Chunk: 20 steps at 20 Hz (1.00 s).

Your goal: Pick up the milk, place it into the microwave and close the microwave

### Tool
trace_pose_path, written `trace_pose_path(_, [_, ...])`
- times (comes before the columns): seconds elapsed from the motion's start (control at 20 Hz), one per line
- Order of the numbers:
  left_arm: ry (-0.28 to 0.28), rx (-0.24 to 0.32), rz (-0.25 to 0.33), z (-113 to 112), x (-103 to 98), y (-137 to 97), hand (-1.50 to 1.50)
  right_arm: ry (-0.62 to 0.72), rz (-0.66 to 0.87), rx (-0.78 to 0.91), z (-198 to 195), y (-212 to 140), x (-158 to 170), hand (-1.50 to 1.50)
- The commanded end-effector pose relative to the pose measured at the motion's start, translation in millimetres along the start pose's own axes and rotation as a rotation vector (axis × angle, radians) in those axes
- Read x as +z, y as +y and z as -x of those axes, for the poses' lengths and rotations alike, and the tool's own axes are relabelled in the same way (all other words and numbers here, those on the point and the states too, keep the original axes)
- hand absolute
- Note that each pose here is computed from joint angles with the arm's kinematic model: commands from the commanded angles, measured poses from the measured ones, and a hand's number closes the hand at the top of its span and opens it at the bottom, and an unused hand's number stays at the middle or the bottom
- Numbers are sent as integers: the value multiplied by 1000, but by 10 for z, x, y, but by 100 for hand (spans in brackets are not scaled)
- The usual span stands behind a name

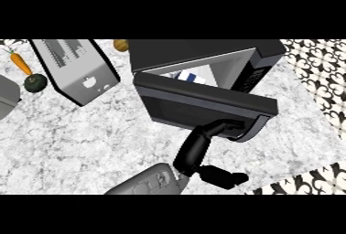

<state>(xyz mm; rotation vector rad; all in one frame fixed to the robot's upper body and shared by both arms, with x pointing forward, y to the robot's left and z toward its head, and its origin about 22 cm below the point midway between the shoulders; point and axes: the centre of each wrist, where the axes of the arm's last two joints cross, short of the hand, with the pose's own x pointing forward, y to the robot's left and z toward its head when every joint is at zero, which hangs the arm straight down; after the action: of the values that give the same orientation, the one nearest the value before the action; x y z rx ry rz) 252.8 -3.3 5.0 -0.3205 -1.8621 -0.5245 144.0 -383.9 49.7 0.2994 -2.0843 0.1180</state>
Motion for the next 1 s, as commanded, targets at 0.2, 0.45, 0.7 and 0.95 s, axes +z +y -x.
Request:
trace_pose_path(0.2, [-50, -4, -77, -101, -304, 109, -150, -45, -65, -47, -65, -31, -196, -150])
trace_pose_path(0.45, [-62, -2, -105, -149, -436, 154, -150, -59, -105, -74, -121, -65, -303, -150])
trace_pose_path(0.7, [-62, -8, -130, -152, -557, 224, -150, -75, -125, -85, -161, -83, -409, -150])
trace_pose_path(0.95, [-80, -17, -151, -185, -661, 262, -150, -74, -171, -121, -185, -73, -496, -150])
